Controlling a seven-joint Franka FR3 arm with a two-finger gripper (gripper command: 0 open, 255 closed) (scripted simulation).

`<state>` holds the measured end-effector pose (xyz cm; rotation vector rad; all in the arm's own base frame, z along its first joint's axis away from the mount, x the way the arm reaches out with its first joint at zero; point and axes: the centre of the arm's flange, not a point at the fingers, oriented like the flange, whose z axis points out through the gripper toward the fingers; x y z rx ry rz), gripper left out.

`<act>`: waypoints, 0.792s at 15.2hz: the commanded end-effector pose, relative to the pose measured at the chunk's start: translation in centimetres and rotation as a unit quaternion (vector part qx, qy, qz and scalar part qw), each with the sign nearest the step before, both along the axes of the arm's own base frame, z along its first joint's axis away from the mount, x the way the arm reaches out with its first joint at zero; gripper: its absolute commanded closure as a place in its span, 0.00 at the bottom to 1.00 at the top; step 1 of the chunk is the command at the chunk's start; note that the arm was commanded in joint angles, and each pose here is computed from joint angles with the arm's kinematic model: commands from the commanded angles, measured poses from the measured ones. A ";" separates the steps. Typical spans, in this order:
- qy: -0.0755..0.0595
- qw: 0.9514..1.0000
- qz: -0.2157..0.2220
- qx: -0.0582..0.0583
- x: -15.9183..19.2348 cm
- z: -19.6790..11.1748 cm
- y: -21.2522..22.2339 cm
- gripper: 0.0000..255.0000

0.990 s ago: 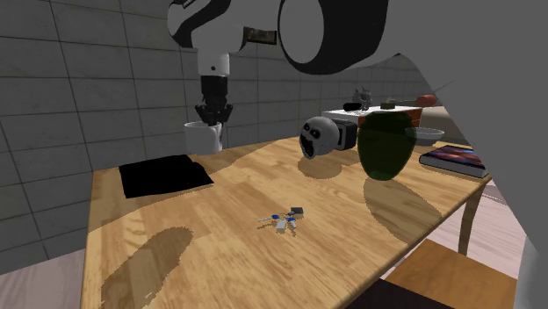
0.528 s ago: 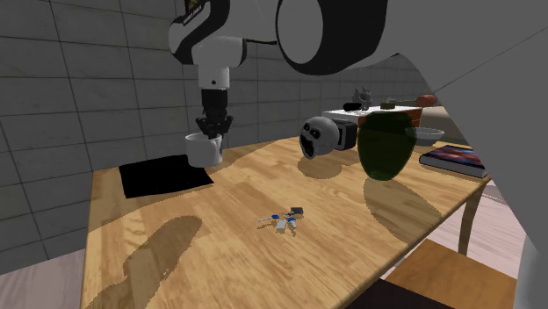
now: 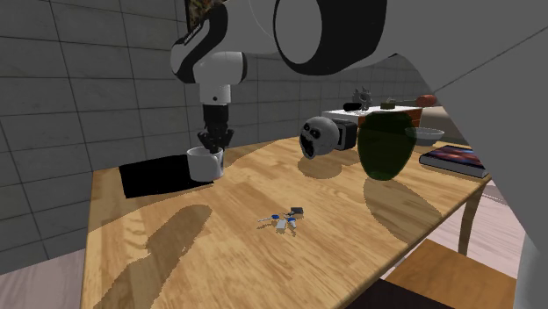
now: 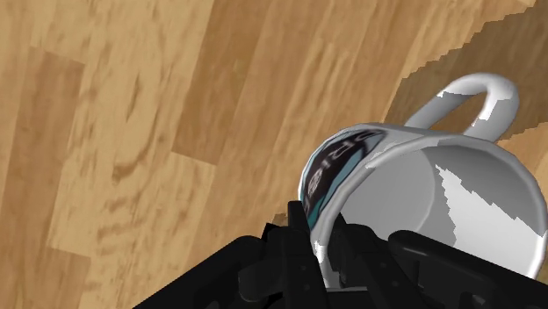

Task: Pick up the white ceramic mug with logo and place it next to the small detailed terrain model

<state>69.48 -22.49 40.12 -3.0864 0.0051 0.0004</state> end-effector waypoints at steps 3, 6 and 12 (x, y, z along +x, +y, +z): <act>0.000 1.000 0.000 0.000 0.0 -2.0 0.1 1.00; 0.000 1.000 0.000 0.000 0.0 -3.6 0.1 1.00; 0.000 1.000 0.000 0.000 0.0 -5.0 0.1 1.00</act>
